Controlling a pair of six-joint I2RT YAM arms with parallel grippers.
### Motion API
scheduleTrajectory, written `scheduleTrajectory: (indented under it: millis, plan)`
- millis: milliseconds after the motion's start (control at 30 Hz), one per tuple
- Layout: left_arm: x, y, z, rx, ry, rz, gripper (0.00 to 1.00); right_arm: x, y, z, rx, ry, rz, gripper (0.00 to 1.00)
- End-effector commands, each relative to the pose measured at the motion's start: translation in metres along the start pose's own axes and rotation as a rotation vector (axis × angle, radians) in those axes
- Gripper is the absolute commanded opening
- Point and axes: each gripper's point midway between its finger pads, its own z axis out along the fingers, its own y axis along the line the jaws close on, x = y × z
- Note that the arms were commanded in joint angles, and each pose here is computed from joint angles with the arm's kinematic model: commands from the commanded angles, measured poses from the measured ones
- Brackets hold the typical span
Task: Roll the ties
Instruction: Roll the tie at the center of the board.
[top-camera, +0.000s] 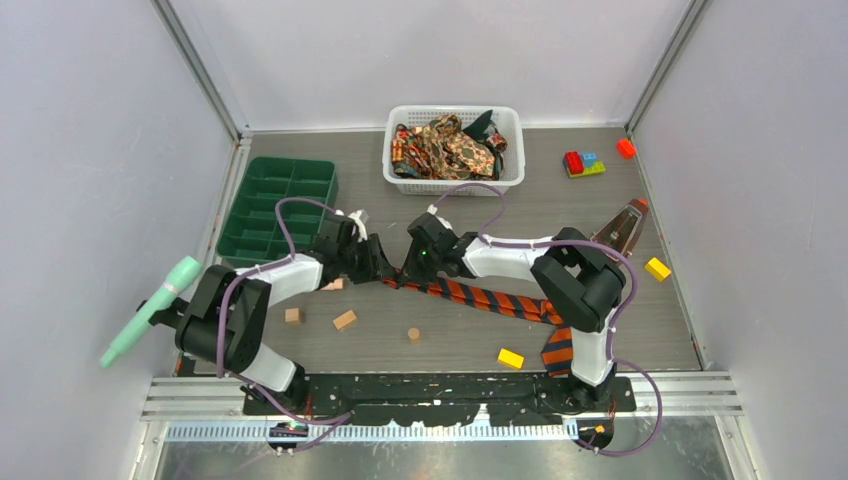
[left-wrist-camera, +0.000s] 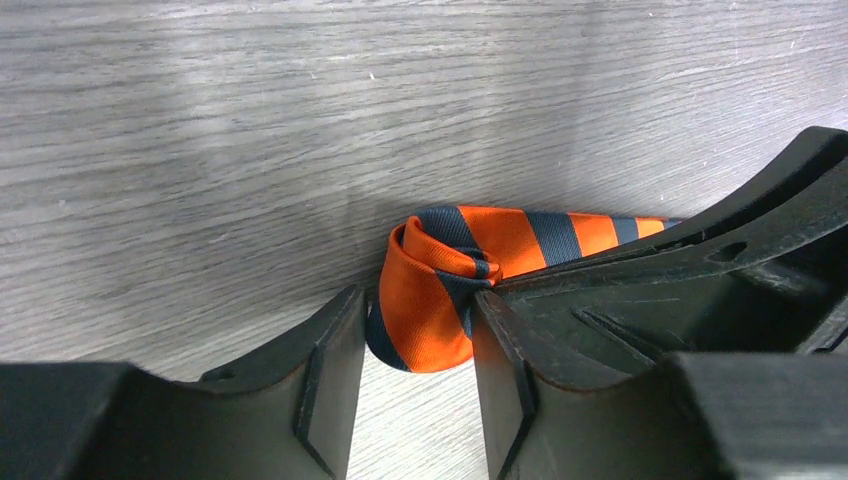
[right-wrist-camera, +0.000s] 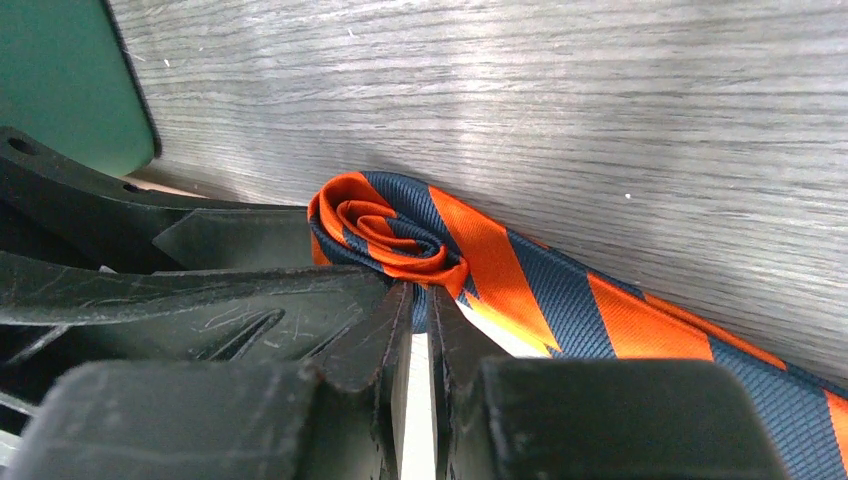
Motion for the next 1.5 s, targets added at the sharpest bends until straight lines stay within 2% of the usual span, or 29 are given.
scheduleTrajectory:
  millis: [0,267,367,467,733,1000,1167,1467]
  plan:
    - [-0.001,-0.003,0.006,0.046,-0.011,0.010,0.42,0.001,-0.003,0.006,0.018,-0.007,-0.012,0.17]
    - [0.000,-0.012,0.006,0.105,-0.008,0.022,0.25,0.003,-0.004,0.007,0.016,0.002,-0.010,0.17]
    - [-0.003,-0.018,0.004,0.129,-0.018,0.028,0.16,0.003,-0.001,0.003,0.004,0.000,-0.011,0.17]
    - [-0.004,-0.021,0.001,0.137,-0.027,0.033,0.12,0.001,0.004,-0.006,-0.018,-0.011,-0.009,0.17]
    - [-0.007,-0.015,-0.003,0.079,-0.046,0.049,0.09,-0.013,0.024,-0.057,-0.091,-0.085,-0.044,0.29]
    - [-0.016,-0.011,-0.012,-0.030,-0.094,0.094,0.08,-0.019,0.000,-0.085,-0.023,-0.159,-0.086,0.31]
    - [-0.017,-0.014,-0.012,-0.019,-0.104,0.088,0.08,-0.021,-0.023,-0.078,0.065,-0.174,-0.114,0.30]
    - [-0.018,-0.028,-0.012,0.057,-0.114,0.067,0.08,-0.014,-0.043,-0.037,0.156,-0.121,-0.151,0.24]
